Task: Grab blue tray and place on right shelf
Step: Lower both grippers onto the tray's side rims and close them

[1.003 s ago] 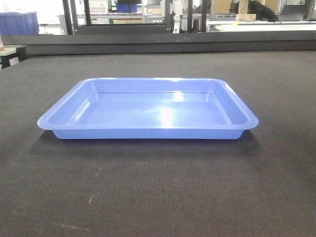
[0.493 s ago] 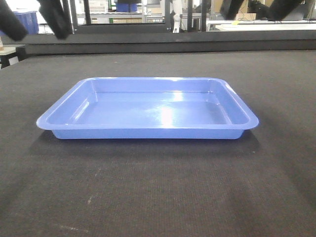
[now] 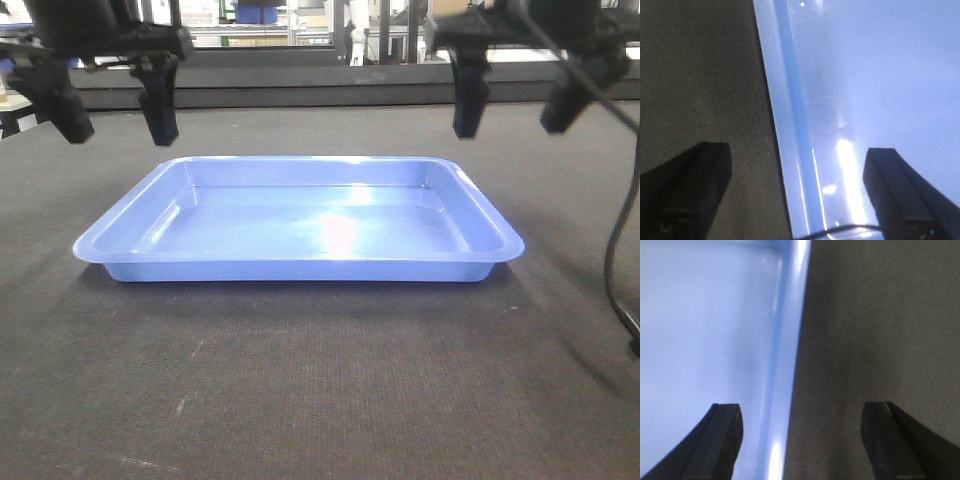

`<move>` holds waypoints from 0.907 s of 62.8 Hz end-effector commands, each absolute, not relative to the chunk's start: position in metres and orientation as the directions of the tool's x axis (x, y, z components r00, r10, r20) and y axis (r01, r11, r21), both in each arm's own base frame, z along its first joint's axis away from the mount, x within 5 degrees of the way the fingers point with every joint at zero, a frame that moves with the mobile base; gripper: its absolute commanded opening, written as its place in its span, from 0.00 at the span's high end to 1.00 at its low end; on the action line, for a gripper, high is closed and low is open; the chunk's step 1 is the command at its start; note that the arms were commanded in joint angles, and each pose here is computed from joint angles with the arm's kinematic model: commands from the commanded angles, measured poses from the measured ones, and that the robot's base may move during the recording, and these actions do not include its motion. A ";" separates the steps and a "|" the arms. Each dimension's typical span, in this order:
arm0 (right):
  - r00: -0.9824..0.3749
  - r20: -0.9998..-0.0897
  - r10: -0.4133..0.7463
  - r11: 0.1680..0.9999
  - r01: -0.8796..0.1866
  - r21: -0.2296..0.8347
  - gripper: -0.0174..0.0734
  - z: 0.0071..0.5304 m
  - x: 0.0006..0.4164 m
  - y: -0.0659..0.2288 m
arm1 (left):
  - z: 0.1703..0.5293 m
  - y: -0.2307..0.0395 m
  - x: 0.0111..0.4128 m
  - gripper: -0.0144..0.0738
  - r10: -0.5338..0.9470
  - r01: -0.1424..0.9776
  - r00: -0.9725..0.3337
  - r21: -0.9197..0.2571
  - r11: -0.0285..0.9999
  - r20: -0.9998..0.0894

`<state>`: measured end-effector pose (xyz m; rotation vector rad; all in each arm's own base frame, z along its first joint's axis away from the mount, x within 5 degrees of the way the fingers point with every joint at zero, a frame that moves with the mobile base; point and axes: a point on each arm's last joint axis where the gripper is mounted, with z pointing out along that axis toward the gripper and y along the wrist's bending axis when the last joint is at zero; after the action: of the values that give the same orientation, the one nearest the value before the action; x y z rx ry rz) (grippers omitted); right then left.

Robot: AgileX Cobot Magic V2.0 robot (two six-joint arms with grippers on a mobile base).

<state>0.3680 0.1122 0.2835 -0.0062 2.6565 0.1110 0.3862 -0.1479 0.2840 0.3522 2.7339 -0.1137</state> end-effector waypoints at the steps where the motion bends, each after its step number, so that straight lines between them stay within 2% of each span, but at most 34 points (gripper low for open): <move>1: -0.838 -0.544 0.049 0.993 -0.019 0.118 0.17 0.303 0.374 0.110 | 0.303 -0.143 0.388 0.33 0.192 0.233 -0.880 -0.043 0.972 -0.435; 15: -0.858 -0.512 0.021 0.994 -0.039 0.106 0.17 0.276 0.387 0.115 | 0.275 -0.133 0.401 0.33 0.154 0.180 -0.920 -0.041 0.983 -0.359; 29: -0.866 -0.499 0.029 0.992 -0.036 0.121 0.17 0.257 0.397 0.120 | 0.255 -0.137 0.408 0.33 0.148 0.174 -0.938 -0.057 0.983 -0.315; 57: -0.860 -0.509 -0.019 0.989 -0.092 0.118 0.17 0.245 0.399 0.139 | 0.254 -0.139 0.410 0.34 0.134 0.171 -0.933 -0.083 0.982 -0.334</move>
<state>0.3966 0.1359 0.2106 -0.0529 2.7334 0.1416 0.4112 -0.1391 0.2170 0.2467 2.9061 -0.1069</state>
